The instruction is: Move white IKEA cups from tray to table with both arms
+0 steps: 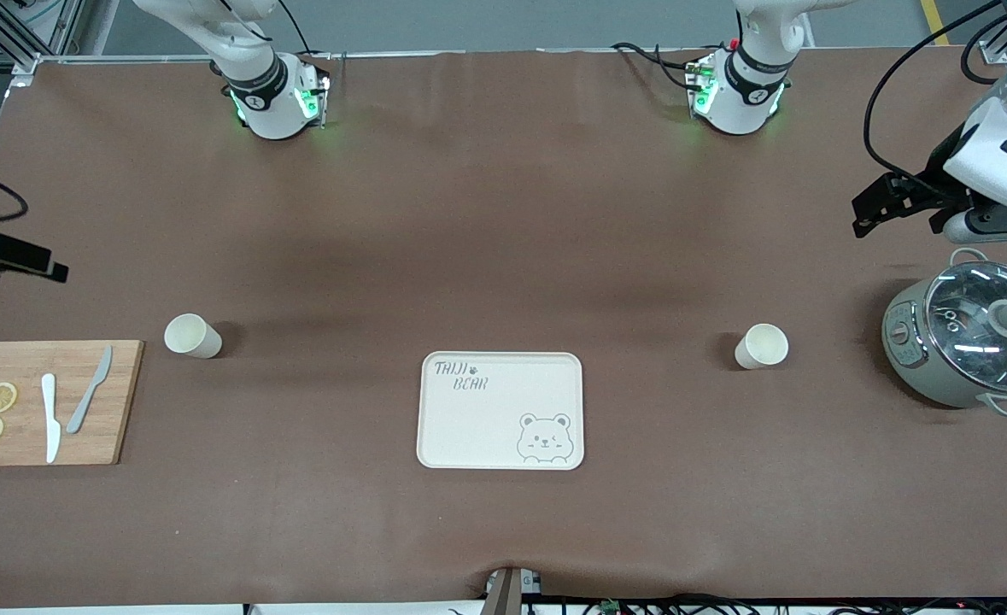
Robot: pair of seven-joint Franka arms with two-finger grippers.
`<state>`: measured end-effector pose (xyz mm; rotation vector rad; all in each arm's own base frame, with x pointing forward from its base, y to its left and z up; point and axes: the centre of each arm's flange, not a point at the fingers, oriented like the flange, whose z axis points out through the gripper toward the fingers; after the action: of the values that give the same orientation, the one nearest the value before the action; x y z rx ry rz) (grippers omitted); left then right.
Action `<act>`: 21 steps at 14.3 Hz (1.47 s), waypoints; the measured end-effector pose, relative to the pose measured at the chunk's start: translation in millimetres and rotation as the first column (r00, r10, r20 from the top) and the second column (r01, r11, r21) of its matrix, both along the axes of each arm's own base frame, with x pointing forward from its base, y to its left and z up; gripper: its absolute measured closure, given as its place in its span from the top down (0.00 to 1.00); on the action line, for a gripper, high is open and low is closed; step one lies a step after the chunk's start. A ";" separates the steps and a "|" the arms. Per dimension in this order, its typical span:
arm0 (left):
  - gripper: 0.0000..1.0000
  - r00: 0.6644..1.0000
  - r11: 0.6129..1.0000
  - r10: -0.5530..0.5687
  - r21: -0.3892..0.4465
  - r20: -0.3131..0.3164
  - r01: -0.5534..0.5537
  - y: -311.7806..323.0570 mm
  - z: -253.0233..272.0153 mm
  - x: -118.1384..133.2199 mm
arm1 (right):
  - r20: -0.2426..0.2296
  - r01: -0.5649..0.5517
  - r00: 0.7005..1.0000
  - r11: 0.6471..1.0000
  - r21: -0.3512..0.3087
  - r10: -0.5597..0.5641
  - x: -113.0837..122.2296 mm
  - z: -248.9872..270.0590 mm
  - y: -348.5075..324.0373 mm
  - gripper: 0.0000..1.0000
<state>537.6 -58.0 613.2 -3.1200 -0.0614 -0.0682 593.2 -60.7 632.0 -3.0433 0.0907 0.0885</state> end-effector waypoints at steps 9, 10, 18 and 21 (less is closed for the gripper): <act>1.00 1.000 1.000 0.003 0.000 0.014 -0.003 1.1 8.9 -1.3 | -0.031 -0.027 0.999 0.995 -0.100 0.024 -55.2 4.8 13.4 1.00; 1.00 1.000 1.000 0.005 -0.001 0.018 -0.005 2.1 11.1 -1.1 | -0.020 -0.031 0.999 0.994 -0.106 0.029 -53.5 5.1 15.4 1.00; 1.00 1.000 1.000 0.020 -0.001 0.012 -0.020 10.1 22.5 -3.3 | 0.017 -0.036 0.999 0.997 -0.067 0.038 -52.0 13.8 23.8 1.00; 1.00 0.999 0.999 0.034 -0.002 0.017 -0.034 17.9 26.2 -1.4 | 0.049 -0.032 0.998 0.997 -0.065 0.036 -55.1 31.3 23.3 1.00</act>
<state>536.2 -40.0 639.4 -3.1196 -0.1150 -0.0941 538.1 -37.4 663.3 -3.1092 0.0386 0.0120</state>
